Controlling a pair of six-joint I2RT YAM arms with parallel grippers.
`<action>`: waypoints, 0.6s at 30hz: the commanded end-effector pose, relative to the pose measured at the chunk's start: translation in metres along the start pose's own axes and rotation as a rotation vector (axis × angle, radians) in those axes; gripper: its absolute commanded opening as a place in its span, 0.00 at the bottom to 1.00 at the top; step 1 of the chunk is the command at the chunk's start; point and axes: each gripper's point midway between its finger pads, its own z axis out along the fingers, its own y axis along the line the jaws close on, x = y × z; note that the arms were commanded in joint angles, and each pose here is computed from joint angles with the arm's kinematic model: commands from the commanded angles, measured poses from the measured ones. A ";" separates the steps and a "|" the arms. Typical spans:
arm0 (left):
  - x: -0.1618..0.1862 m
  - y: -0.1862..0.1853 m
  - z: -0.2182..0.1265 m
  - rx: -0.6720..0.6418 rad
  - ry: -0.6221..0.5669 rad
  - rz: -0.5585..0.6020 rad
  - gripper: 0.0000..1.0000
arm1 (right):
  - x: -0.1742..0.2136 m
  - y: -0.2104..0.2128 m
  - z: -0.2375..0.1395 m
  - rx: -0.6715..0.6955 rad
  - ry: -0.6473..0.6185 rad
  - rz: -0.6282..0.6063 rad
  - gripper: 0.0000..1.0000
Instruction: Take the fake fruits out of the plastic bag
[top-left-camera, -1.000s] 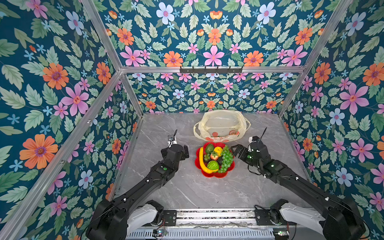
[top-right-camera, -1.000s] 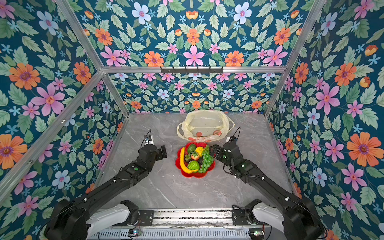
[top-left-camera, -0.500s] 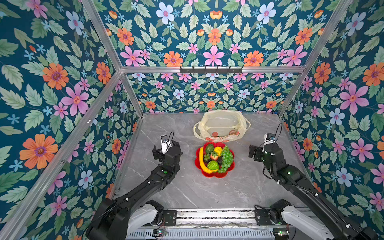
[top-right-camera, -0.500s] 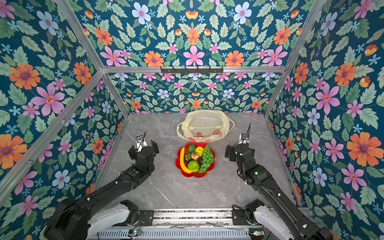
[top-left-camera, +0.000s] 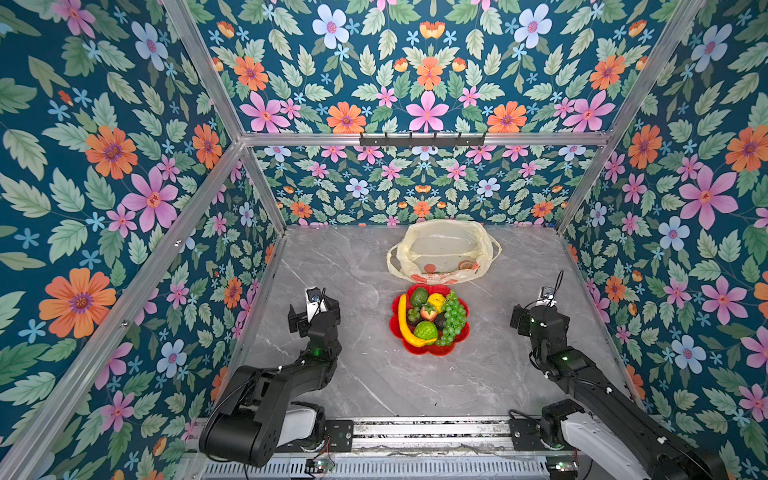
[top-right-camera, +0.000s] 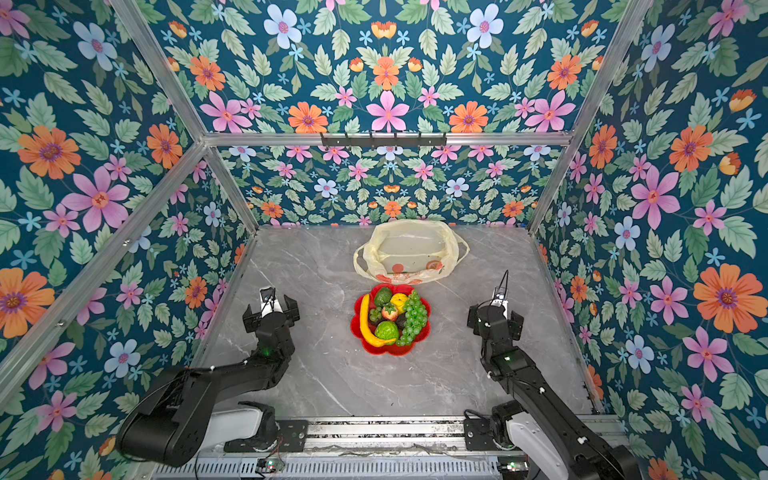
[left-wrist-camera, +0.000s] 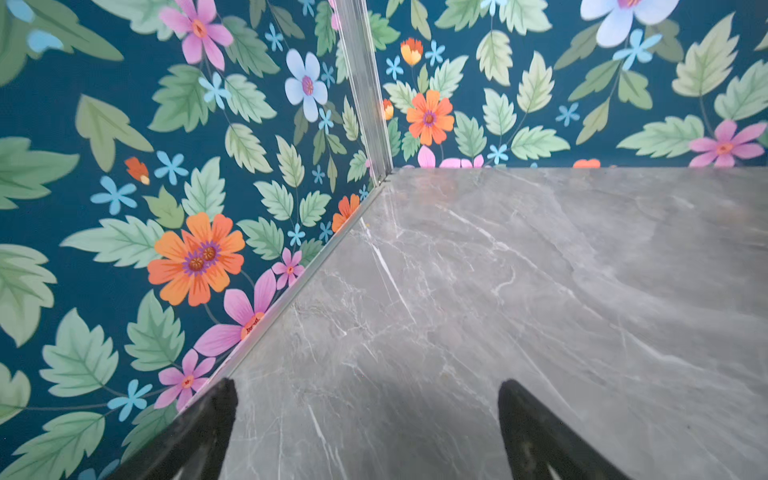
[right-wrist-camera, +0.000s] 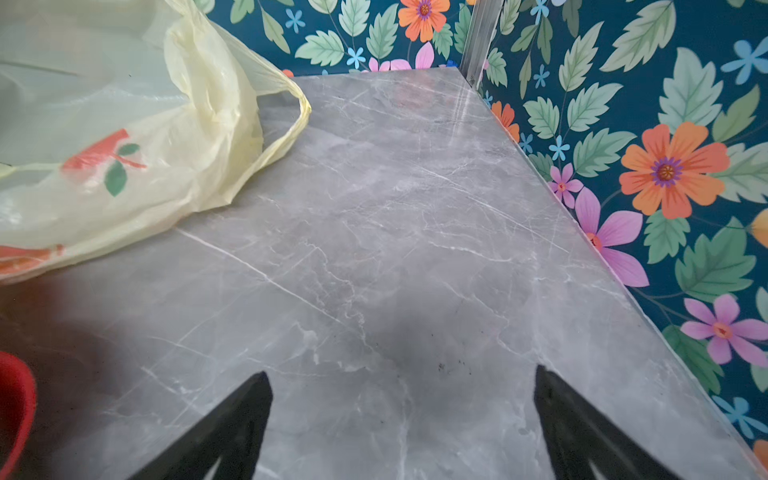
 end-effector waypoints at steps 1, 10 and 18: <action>-0.033 -0.012 -0.004 0.121 -0.177 -0.106 1.00 | -0.019 0.002 0.006 0.009 -0.082 0.002 0.99; -0.007 -0.037 0.038 0.241 -0.067 -0.105 1.00 | -0.009 0.006 0.023 -0.043 -0.111 0.004 0.99; -0.005 -0.034 0.051 0.272 -0.035 -0.132 1.00 | -0.018 0.019 0.042 -0.140 -0.164 -0.029 0.99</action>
